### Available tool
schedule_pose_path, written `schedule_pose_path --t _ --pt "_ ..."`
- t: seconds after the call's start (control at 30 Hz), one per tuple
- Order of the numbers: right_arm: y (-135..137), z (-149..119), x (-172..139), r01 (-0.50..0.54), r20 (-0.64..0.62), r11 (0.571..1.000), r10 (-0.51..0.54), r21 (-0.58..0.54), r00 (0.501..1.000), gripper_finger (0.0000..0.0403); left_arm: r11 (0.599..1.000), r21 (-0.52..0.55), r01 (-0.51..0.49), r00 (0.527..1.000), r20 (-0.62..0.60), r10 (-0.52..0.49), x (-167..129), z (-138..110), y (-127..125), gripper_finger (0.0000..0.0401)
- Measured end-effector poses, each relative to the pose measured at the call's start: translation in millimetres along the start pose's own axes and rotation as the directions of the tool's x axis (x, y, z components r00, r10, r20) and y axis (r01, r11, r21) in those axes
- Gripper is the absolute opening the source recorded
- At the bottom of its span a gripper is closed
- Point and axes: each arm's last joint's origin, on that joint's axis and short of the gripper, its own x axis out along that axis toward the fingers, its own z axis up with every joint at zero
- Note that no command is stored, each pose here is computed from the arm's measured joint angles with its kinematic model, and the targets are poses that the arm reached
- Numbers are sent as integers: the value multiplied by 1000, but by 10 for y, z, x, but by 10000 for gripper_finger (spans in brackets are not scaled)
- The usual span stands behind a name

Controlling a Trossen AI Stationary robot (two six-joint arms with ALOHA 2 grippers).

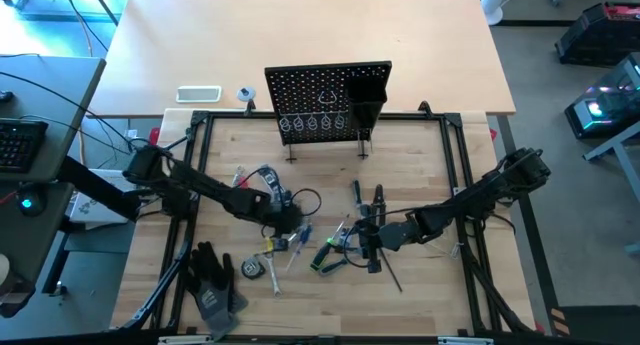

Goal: Hang tools onto peg board
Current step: Hang the wrench onto the pegboard

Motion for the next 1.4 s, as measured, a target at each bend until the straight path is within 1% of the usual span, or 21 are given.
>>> schedule_pose_path --t 0.17,0.3,0.4,0.5,0.57,0.7,0.87,0.93,1.13,1.23,1.33,1.4 --pt "1 0 0 0 0 1000 0 10 1000 169 1000 17 -19 999 36 18 184 178 92 21" --pt "2 0 -1 -1 0 1000 1 28 1000 169 999 42 -34 996 82 30 257 389 165 21" --pt "2 -5 -1 -1 -5 1000 1 27 1000 169 997 45 -65 993 101 60 299 535 225 21" --pt "-10 -42 1 8 -42 999 -7 31 999 169 995 32 -98 989 117 94 342 662 290 20" --pt "-40 -77 5 40 -78 998 -37 39 996 169 994 21 -104 986 130 101 365 745 321 20" --pt "-122 -134 19 80 -139 995 -71 62 988 169 994 -8 -113 977 179 112 336 877 360 20" --pt "-217 -126 43 109 -136 991 -98 76 986 169 992 -25 -124 962 240 126 181 968 374 20" --pt "-258 -113 54 122 -125 989 -111 84 986 169 992 -23 -126 966 226 128 131 963 378 20" --pt "-433 -125 102 166 -135 980 -150 114 979 169 993 27 -119 992 46 117 113 782 332 20" --pt "-509 -171 189 122 -139 985 -105 121 985 169 993 47 -107 993 -37 109 118 658 281 25" --pt "-572 -250 310 86 -141 987 -67 133 988 165 993 57 -107 993 -48 110 79 604 235 40" --pt "-611 -312 381 86 -151 987 -65 135 986 153 993 51 -109 993 -38 111 21 588 218 55"
